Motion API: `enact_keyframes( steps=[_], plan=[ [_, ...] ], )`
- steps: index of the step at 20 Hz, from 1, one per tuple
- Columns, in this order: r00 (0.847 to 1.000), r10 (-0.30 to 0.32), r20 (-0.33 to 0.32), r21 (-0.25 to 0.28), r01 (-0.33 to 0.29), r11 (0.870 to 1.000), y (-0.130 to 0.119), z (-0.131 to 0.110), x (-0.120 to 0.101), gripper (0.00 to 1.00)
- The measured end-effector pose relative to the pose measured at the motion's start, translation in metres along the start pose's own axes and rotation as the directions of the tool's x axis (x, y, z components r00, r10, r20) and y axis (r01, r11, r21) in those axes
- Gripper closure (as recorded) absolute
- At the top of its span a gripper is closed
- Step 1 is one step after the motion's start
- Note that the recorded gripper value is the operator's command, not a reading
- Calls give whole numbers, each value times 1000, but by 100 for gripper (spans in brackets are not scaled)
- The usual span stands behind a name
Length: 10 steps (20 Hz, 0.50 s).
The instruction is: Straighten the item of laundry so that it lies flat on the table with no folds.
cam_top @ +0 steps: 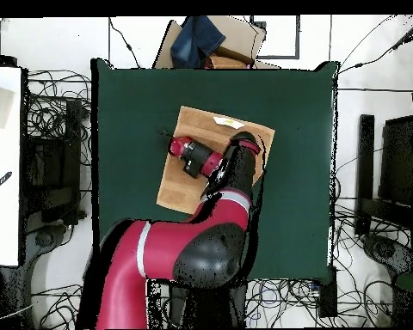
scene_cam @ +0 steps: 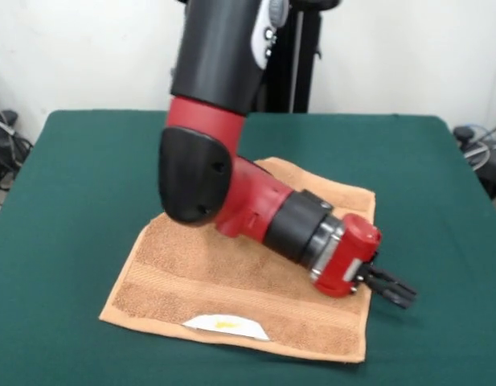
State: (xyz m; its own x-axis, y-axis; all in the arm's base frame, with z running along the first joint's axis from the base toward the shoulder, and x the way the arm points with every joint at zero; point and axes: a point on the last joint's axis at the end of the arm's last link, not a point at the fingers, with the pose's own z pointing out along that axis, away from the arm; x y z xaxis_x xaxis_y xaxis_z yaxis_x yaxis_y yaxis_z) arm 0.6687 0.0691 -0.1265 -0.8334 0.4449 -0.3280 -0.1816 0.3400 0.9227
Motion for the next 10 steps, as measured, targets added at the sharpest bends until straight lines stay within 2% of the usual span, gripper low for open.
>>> enact_keyframes(
  steps=[2, 6, 8, 10],
  plan=[
    [1000, -4, 4, -17, 4, 1000, 3, 12, 1, 100],
    [1000, -9, 5, 3, 9, 1000, 4, 18, 1, 100],
    [1000, -24, -4, 59, 24, 998, 8, 20, 1, 100],
    [998, -49, -36, 134, 53, 990, 13, 19, 3, 100]
  ],
)
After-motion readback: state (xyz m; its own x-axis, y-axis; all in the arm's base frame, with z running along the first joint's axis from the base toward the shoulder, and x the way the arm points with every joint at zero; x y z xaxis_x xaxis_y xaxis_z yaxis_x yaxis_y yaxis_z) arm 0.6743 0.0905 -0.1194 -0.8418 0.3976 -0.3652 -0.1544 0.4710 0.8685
